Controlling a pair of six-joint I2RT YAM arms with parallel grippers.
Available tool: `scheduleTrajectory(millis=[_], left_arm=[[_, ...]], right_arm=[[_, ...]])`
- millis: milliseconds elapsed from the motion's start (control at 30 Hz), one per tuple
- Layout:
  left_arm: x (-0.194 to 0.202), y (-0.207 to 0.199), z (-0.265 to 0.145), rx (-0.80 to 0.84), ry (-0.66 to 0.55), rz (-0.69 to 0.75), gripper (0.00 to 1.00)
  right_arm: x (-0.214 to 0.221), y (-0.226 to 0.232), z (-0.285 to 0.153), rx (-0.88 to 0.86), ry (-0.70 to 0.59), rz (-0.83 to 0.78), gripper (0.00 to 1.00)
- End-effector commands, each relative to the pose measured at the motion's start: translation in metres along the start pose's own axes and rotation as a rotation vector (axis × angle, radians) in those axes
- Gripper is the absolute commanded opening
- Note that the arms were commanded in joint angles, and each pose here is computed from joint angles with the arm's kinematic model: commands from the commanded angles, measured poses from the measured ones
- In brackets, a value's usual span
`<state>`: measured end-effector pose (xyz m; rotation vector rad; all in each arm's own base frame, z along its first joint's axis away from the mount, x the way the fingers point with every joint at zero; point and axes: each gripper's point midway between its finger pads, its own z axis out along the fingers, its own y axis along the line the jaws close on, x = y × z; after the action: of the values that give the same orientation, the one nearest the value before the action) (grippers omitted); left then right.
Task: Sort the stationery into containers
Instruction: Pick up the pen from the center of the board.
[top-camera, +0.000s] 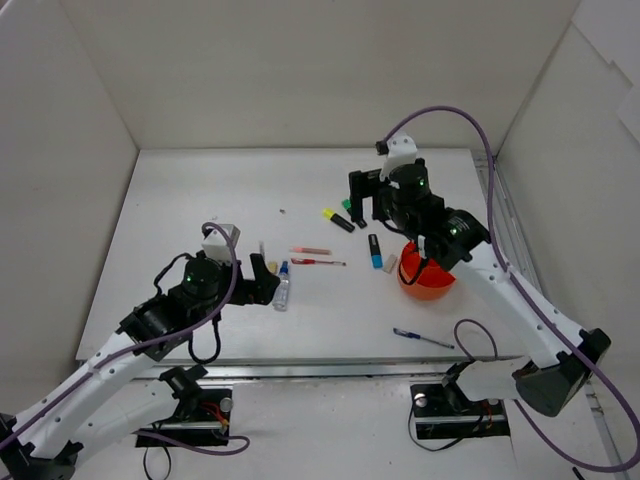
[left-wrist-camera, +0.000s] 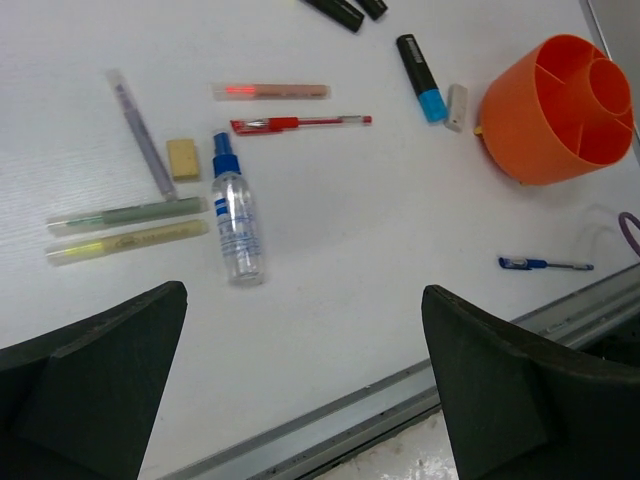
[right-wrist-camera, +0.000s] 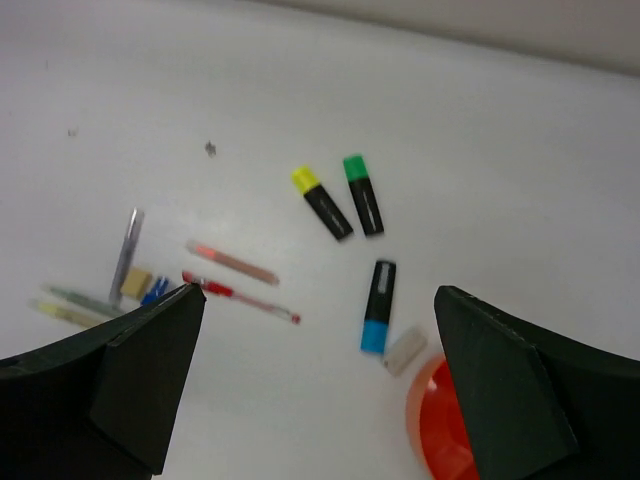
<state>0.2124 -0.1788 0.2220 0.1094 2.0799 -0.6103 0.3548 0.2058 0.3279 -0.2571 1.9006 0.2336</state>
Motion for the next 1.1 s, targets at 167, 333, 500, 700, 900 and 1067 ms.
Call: scheduleTrajectory(millis=[167,333,500,700,900,1067], left_arm=[[0.005,0.016,-0.004,-0.043,-0.029,0.009,1.0],[0.01,0.008,0.003,0.01,-0.023,0.031,1.0],[0.016,0.007,0.003,0.028,-0.004,0.042,1.0],[0.018,-0.001,0.002,0.07,0.017,0.053,1.0],[0.022,0.0,0.008,0.057,0.038,0.052,1.0],[0.023,0.0,0.013,0.05,0.052,0.055,1.0]], right_arm=[[0.182,0.016,-0.105,-0.1,0.653,-0.093,0.98],[0.259,0.002,-0.121,0.028,0.879,-0.096,0.98],[0.298,-0.034,-0.113,0.213,0.998,-0.143,0.98],[0.332,-0.052,-0.117,0.283,1.158,-0.188,0.98],[0.358,-0.06,-0.121,0.319,1.289,-0.193,0.92],[0.361,-0.06,-0.117,0.305,1.313,-0.179,0.8]])
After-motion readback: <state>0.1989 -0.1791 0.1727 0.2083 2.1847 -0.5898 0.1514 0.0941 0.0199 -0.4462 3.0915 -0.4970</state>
